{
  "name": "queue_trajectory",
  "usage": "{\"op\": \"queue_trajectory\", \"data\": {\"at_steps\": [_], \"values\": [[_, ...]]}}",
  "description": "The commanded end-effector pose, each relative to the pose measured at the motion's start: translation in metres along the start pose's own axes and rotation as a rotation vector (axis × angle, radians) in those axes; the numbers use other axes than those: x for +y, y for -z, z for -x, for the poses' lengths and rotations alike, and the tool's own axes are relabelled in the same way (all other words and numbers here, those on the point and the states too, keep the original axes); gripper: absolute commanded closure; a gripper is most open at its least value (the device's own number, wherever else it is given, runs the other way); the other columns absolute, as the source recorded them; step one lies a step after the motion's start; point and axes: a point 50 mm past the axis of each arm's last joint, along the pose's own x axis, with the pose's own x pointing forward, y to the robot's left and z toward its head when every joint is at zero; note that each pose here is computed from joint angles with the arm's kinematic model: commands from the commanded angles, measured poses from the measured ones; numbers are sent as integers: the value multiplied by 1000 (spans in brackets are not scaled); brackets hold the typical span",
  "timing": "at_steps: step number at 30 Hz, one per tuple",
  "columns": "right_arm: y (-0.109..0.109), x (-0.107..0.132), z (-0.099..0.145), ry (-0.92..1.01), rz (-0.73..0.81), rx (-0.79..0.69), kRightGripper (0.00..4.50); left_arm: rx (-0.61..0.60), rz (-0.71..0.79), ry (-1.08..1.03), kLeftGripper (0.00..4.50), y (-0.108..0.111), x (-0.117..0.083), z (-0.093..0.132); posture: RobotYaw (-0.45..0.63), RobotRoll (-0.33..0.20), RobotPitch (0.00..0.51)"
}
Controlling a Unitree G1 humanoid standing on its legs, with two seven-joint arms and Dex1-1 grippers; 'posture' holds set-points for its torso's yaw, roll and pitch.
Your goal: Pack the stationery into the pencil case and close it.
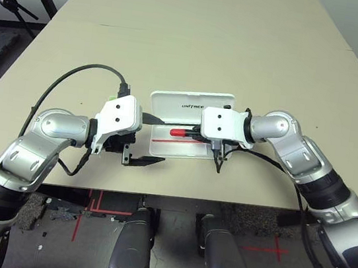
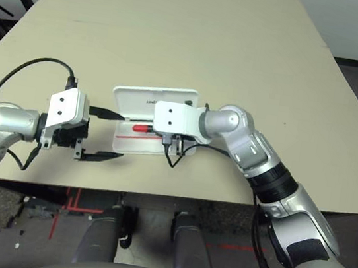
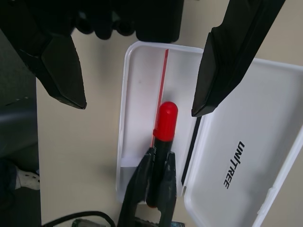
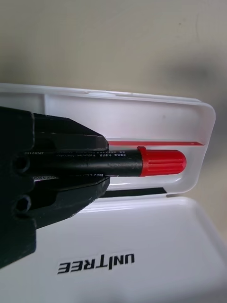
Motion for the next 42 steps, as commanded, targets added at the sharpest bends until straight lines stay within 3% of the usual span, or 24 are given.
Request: {"op": "queue_trajectory", "data": {"at_steps": [1,8,15,20,24,30,33,42], "values": [[0,0,0,24,6,-16,2611,12,0,-10,0,1,2,3,9,0,140],[1,-11,19,63,-39,-28,21,22,5,-28,0,3,6,7,-5,0,144],[3,-19,64,-18,-180,-85,21,137,89,-146,0,15,13,17,-10,0,150],[8,-12,100,-115,-310,-109,21,254,178,-283,0,26,19,29,-3,0,157],[-1,-4,117,-167,-425,-224,21,365,236,-436,0,37,26,41,-3,0,163],[-1,2,122,-169,-465,-216,21,387,361,-650,0,39,40,48,-11,0,165],[-4,3,120,-162,-481,-254,21,481,482,-849,0,49,52,54,-19,0,166],[-6,6,119,-161,-487,-257,21,494,731,-941,0,58,47,35,-34,0,170]]}}
